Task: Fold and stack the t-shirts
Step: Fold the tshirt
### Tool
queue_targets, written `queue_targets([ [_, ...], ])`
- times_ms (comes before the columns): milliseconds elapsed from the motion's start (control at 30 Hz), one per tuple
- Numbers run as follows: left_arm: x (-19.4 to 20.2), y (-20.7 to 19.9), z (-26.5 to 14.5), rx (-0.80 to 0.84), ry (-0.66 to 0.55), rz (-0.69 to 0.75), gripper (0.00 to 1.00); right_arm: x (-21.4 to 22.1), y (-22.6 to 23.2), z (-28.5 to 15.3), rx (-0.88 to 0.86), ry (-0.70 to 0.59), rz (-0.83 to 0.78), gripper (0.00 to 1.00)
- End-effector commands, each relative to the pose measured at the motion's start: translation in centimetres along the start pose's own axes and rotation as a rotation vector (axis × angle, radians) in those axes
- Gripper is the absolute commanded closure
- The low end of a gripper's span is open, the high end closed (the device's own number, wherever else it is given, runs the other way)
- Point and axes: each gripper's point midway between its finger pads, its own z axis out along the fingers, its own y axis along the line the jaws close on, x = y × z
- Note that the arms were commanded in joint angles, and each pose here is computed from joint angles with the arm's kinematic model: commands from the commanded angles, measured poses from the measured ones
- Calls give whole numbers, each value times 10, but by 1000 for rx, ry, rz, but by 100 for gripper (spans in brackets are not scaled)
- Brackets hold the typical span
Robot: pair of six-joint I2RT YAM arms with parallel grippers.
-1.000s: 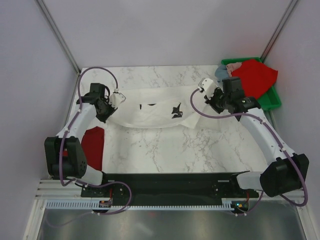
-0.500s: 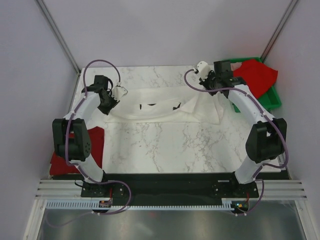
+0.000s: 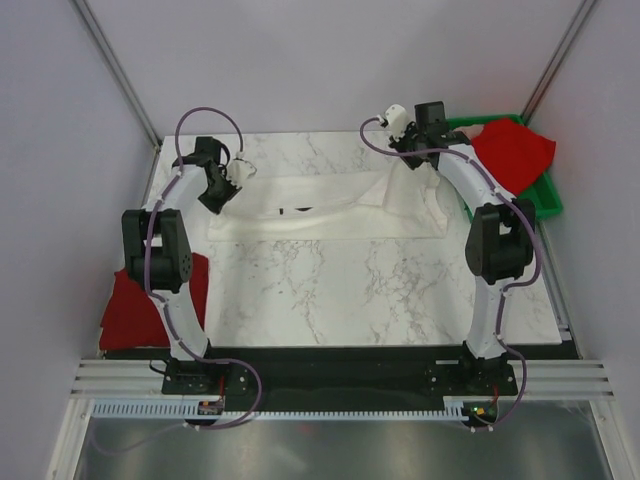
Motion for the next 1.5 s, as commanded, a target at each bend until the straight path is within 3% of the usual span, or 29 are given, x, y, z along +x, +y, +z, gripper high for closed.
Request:
queue_targets([
  [0,-7,18,2,-49,12,-20,98,-24,-23,17,55,-60,27,100],
  [67,-7,21,4,-59,19,-44,97,-31,-28,28,65,-71,53,98],
  [100,-5,25,5,-77,32,-57,93,-34,-35,28,91,-70,64,89],
  [133,-5,29,4,-93,39,-68,77,-36,-35,26,97,-71,77,71],
  [300,-18,50,-25,-188,-14,-165,53,-31,-29,1,103,-65,114,57],
  [333,-24,52,-35,-196,-43,-180,43,-36,-26,-9,88,-86,123,56],
  [433,-34,42,-50,-165,-117,-213,42,-27,6,-13,-41,-85,141,56],
  [667,4,-10,-9,-32,9,-188,46,0,65,14,-349,6,169,55],
  [1100,42,-43,28,52,143,-231,52,36,81,46,-421,127,151,55],
  [1467,49,-47,24,44,160,-239,53,28,88,78,-445,106,151,56],
])
